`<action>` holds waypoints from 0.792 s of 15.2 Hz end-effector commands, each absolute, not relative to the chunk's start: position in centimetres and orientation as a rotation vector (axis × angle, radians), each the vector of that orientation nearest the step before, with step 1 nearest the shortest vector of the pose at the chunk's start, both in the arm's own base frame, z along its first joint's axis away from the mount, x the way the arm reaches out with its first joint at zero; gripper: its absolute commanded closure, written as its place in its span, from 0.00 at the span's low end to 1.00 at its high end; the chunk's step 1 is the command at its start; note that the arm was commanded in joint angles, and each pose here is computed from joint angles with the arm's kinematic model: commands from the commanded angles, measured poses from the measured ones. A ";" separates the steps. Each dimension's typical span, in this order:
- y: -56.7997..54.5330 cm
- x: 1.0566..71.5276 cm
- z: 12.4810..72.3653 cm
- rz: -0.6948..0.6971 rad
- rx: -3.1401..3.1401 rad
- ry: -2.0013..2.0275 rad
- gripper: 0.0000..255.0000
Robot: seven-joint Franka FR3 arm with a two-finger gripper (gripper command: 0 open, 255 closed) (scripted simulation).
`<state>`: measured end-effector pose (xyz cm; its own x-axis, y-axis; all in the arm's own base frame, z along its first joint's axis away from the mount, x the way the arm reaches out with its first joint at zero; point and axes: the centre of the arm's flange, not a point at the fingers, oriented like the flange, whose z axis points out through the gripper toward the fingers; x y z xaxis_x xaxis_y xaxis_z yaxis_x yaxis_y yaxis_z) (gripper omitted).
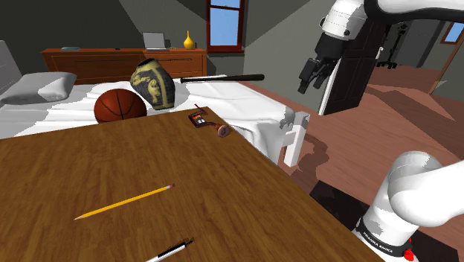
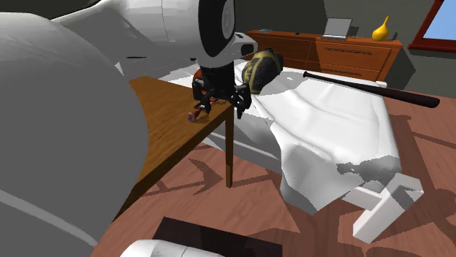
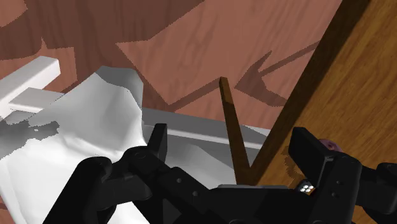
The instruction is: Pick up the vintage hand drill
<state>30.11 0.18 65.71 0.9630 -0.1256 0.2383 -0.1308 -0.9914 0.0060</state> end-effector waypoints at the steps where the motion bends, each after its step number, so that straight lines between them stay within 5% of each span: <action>1: 0.2 30.1 65.7 0.373 3.091 -0.202 0.00; 12: 6.0 43.4 61.7 0.283 3.098 0.119 0.00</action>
<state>42.35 5.15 61.85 0.9809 0.0585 0.1854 0.0533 -0.9980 0.0330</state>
